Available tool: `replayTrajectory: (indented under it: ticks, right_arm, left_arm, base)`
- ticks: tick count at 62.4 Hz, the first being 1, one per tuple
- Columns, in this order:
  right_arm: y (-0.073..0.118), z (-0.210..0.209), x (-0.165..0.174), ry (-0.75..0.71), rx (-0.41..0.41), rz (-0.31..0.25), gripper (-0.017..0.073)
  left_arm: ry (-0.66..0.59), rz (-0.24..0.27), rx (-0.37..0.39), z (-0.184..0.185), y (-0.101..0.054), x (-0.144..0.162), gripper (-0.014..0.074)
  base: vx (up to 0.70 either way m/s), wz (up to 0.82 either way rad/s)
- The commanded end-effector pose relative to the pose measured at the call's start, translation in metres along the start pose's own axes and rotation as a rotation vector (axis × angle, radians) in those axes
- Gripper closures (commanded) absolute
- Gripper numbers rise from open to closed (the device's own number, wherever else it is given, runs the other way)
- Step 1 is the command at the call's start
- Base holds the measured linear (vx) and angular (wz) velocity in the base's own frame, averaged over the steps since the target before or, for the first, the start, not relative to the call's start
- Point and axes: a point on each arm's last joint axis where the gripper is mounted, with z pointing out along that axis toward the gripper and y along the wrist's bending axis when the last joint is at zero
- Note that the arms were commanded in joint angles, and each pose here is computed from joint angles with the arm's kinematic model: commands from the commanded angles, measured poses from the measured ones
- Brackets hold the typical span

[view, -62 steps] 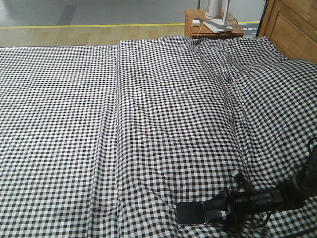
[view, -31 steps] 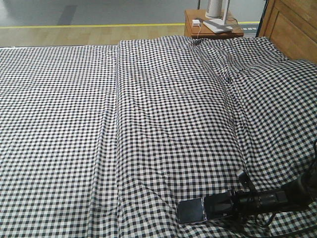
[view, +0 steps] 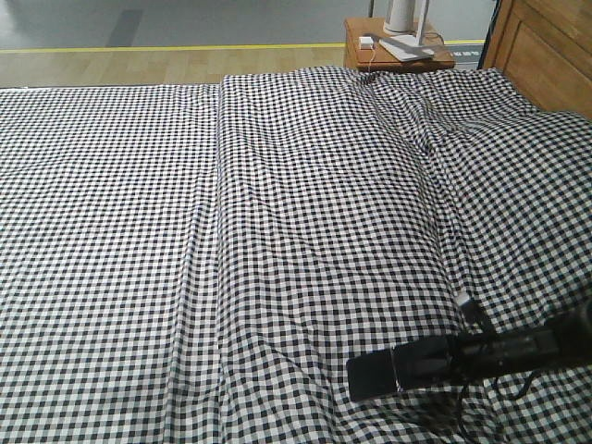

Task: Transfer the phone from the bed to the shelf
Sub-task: 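Close the right gripper on the phone's edge and lift it, then hold the phone up in the right gripper while the base turns away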

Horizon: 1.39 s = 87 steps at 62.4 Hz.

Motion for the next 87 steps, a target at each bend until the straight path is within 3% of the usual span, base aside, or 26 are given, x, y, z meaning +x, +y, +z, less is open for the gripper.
replayTrajectory:
  ticks: [1, 10, 22, 29, 42, 54, 69, 87]
  right_arm:
    - [0.053, -0.032, -0.02, -0.036, -0.124, -0.109, 0.0563]
    - [0.095, -0.054, -0.031, -0.068, -0.095, -0.189, 0.0563]
    - [0.167, -0.082, -0.043, -0.113, -0.049, -0.318, 0.0563]
    - [0.218, -0.091, -0.045, -0.124, -0.029, -0.421, 0.0563]
    - [0.311, -0.089, -0.032, -0.124, -0.035, -0.662, 0.0563]
    - [0.376, -0.078, -0.007, -0.091, -0.072, -0.81, 0.0562]
    - [0.424, -0.07, 0.023, -0.057, -0.117, -0.955, 0.0562]
    - [0.433, -0.073, 0.029, -0.063, -0.121, -0.981, 0.0561]
  left_arm:
    - [-0.107, -0.014, -0.01, -0.003, 0.002, -0.014, 0.0592]
    - [-0.107, -0.014, -0.01, -0.003, 0.002, -0.014, 0.0592]
    - [-0.107, -0.014, -0.01, -0.003, 0.002, -0.014, 0.0592]
    - [-0.107, -0.014, -0.01, -0.003, 0.002, -0.014, 0.0592]
    - [-0.107, -0.014, -0.01, -0.003, 0.002, -0.014, 0.0592]
    - [-0.107, -0.014, -0.01, -0.003, 0.002, -0.014, 0.0592]
    - [-0.107, -0.014, -0.01, -0.003, 0.002, -0.014, 0.0592]
    - [-0.107, -0.014, -0.01, -0.003, 0.002, -0.014, 0.0592]
  base:
    - [0.0, 0.0]
    - [0.0, 0.0]
    - [0.0, 0.0]
    - [0.0, 0.0]
    - [0.0, 0.0]
    - [0.0, 0.0]
    - [0.0, 0.0]
    - [0.0, 0.0]
